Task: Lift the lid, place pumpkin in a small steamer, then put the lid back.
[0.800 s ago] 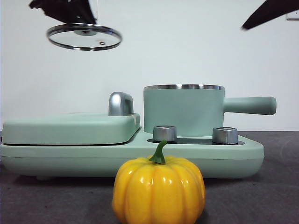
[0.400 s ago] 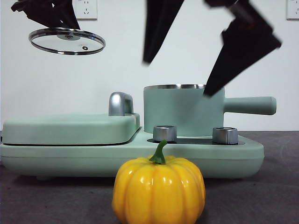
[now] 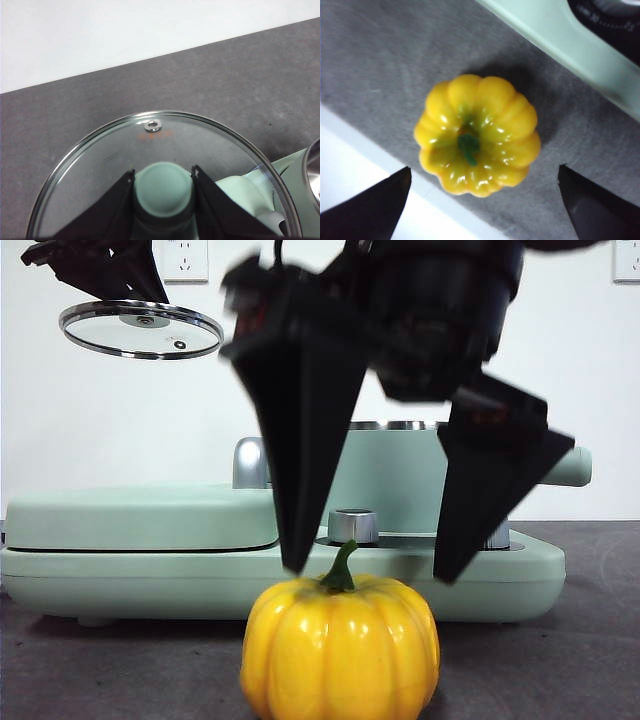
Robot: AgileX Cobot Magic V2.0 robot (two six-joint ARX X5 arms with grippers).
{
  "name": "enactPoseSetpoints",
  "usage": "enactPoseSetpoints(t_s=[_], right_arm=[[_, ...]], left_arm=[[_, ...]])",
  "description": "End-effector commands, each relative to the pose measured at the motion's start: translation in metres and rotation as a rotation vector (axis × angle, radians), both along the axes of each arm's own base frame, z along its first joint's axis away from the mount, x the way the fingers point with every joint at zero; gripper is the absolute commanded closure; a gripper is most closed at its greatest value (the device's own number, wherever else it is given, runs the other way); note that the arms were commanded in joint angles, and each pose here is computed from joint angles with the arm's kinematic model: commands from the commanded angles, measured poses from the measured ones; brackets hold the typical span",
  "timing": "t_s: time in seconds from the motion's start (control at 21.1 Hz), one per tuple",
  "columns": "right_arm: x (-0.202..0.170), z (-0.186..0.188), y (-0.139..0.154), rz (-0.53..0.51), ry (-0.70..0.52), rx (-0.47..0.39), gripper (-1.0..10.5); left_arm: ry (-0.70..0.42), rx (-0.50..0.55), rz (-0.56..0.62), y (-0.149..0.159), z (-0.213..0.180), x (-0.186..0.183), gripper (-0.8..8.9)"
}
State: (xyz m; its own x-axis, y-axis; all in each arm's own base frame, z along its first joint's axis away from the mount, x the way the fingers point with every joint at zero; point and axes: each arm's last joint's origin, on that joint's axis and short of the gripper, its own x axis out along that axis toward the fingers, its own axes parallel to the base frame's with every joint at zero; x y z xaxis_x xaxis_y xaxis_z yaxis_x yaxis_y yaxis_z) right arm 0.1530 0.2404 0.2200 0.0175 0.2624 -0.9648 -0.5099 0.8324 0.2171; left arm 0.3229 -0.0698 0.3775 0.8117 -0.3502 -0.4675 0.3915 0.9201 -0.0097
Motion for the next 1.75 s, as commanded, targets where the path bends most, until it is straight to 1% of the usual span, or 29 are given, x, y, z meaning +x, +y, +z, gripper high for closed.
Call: enactPoseSetpoints(t_s=[0.05, 0.33, 0.52, 0.9, 0.95, 1.04, 1.09, 1.14, 1.28, 1.37, 1.47, 1.66, 1.75], right_arm=[[0.0, -0.004, 0.011, 0.004, -0.001, -0.004, 4.9], [0.001, -0.007, 0.019, 0.012, -0.035, 0.036, 4.9], [0.003, -0.01, 0.021, 0.002, -0.064, 0.014, 4.9], [0.008, -0.034, 0.029, 0.001, -0.028, -0.041, 5.0], [0.008, -0.034, 0.029, 0.0, -0.025, -0.043, 5.3], [0.008, -0.034, 0.029, -0.001, -0.025, -0.042, 6.4], [0.008, -0.034, 0.029, 0.0, -0.021, -0.041, 6.7], [0.007, -0.034, 0.029, 0.0, -0.02, -0.045, 6.9], [0.007, -0.033, 0.029, -0.004, -0.015, -0.042, 6.9], [0.008, -0.027, 0.03, -0.01, 0.003, -0.027, 6.9], [0.012, -0.012, 0.034, -0.009, -0.002, -0.023, 6.9], [0.021, 0.039, 0.037, 0.026, -0.014, -0.027, 6.9], [0.029, 0.067, 0.035, 0.034, -0.039, -0.007, 6.9]], left_arm=[[-0.051, -0.016, -0.004, -0.001, 0.012, 0.001, 7.9], [-0.051, -0.017, -0.003, -0.001, 0.012, 0.001, 7.9], [-0.048, -0.023, -0.001, -0.001, 0.012, 0.001, 7.9], [-0.044, -0.033, 0.004, -0.001, 0.012, 0.001, 7.9], [-0.043, -0.034, 0.005, -0.001, 0.012, 0.001, 7.9], [-0.043, -0.035, 0.006, -0.001, 0.012, 0.001, 7.9], [-0.043, -0.035, 0.006, -0.001, 0.012, 0.001, 7.9], [-0.042, -0.037, 0.007, -0.001, 0.012, 0.001, 7.9], [-0.042, -0.037, 0.007, -0.001, 0.012, 0.001, 7.9], [-0.042, -0.037, 0.007, -0.001, 0.012, 0.001, 7.9], [-0.041, -0.037, 0.007, -0.001, 0.012, 0.001, 7.9], [-0.039, -0.037, 0.007, -0.001, 0.012, 0.001, 7.9], [-0.037, -0.036, 0.007, -0.001, 0.011, 0.001, 7.9]])
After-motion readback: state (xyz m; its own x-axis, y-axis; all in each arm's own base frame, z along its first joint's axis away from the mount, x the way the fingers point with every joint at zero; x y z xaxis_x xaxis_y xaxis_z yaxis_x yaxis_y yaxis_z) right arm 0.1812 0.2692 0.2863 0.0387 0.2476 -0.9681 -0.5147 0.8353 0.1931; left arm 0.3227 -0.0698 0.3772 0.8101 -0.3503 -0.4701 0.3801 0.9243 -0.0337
